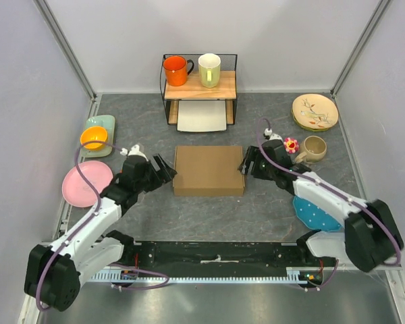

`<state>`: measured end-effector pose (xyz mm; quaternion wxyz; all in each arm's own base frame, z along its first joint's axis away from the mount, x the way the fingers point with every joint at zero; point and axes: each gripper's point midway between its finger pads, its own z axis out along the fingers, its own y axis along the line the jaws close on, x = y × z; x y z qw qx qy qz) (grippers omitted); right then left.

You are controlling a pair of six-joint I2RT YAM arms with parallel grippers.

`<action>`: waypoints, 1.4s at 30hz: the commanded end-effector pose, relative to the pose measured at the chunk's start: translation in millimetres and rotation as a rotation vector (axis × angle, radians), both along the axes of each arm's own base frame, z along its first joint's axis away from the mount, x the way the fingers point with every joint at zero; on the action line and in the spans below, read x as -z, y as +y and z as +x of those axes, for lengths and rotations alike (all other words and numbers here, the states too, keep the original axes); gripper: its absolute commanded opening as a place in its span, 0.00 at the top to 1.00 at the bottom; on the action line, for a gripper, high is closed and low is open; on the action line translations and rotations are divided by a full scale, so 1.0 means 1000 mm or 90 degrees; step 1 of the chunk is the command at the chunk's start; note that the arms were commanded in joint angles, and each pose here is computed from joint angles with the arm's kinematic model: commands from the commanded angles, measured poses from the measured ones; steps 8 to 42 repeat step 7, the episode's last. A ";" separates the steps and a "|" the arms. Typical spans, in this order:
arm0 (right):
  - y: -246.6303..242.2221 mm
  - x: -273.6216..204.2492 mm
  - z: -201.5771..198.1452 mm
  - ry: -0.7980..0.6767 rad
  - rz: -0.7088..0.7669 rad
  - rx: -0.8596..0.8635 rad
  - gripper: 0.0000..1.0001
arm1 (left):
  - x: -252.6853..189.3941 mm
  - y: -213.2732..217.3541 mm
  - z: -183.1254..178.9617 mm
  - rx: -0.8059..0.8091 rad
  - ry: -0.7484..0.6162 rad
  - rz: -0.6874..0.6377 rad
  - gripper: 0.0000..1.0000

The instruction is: Fold the paper box

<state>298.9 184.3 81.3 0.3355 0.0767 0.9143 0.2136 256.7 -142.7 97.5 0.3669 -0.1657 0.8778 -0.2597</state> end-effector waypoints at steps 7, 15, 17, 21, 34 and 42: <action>-0.037 -0.118 -0.008 -0.172 -0.028 0.037 0.18 | -0.038 0.033 0.005 -0.104 0.078 0.086 0.09; -0.037 -0.118 -0.008 -0.172 -0.028 0.037 0.18 | -0.038 0.033 0.005 -0.104 0.078 0.086 0.09; -0.037 -0.118 -0.008 -0.172 -0.028 0.037 0.18 | -0.038 0.033 0.005 -0.104 0.078 0.086 0.09; -0.037 -0.118 -0.008 -0.172 -0.028 0.037 0.18 | -0.038 0.033 0.005 -0.104 0.078 0.086 0.09; -0.037 -0.118 -0.008 -0.172 -0.028 0.037 0.18 | -0.038 0.033 0.005 -0.104 0.078 0.086 0.09; -0.037 -0.118 -0.008 -0.172 -0.028 0.037 0.18 | -0.038 0.033 0.005 -0.104 0.078 0.086 0.09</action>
